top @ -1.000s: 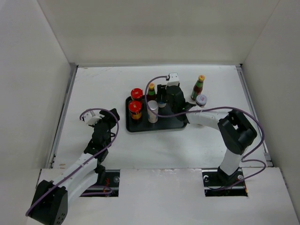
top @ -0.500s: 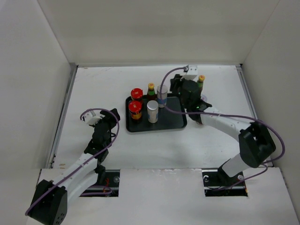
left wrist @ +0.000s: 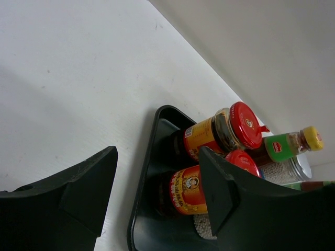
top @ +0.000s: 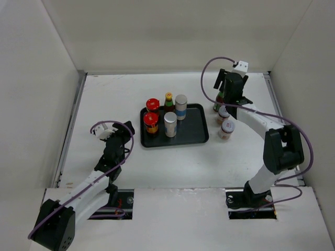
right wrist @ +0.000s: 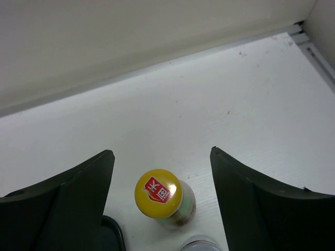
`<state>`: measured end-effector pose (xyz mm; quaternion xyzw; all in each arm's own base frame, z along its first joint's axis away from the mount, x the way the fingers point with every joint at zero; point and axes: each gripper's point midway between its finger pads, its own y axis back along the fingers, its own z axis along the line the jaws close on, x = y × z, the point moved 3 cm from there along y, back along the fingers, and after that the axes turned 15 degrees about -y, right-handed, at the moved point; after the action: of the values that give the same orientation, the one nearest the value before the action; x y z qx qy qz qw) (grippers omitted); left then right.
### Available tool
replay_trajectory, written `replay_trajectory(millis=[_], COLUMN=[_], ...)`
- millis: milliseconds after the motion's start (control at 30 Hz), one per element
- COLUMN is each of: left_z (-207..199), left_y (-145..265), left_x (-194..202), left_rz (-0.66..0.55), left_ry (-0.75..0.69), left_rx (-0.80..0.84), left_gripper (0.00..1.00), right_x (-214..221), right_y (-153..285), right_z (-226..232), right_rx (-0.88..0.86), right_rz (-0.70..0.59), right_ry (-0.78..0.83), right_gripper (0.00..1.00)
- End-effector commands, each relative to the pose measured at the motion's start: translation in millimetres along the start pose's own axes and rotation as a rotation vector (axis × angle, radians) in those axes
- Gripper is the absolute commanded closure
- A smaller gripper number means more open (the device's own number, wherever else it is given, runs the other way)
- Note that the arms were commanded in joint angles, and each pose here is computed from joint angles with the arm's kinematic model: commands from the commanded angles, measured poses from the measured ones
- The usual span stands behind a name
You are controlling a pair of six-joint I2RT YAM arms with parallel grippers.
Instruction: Organize the condiment bottles
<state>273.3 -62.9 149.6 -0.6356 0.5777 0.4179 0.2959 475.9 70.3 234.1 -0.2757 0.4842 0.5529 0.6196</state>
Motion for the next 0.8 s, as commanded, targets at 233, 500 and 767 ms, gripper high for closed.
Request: replay_trajectory(millis=[233,500,767], left_z=[-10,-10,-10], left_y=[0,-1,0], left_x=[-9,-5,-8], left_rz=[-0.036,-0.023,-0.035], left_ry=[0.016,0.01,0.014], left_rx=[0.04,0.037,0.043], left_gripper=[0.37,0.37,0.37], right_x=[8,-38,-78], right_y=[-15,3,49], right_z=[5,10,51], right_rx=[-0.016,-0.035,-0.183], right_rz=[0.033,-0.137,-0.225], right_ry=[0.021,-0.024,-0.069], right_gripper=[0.46,0.64,0.65])
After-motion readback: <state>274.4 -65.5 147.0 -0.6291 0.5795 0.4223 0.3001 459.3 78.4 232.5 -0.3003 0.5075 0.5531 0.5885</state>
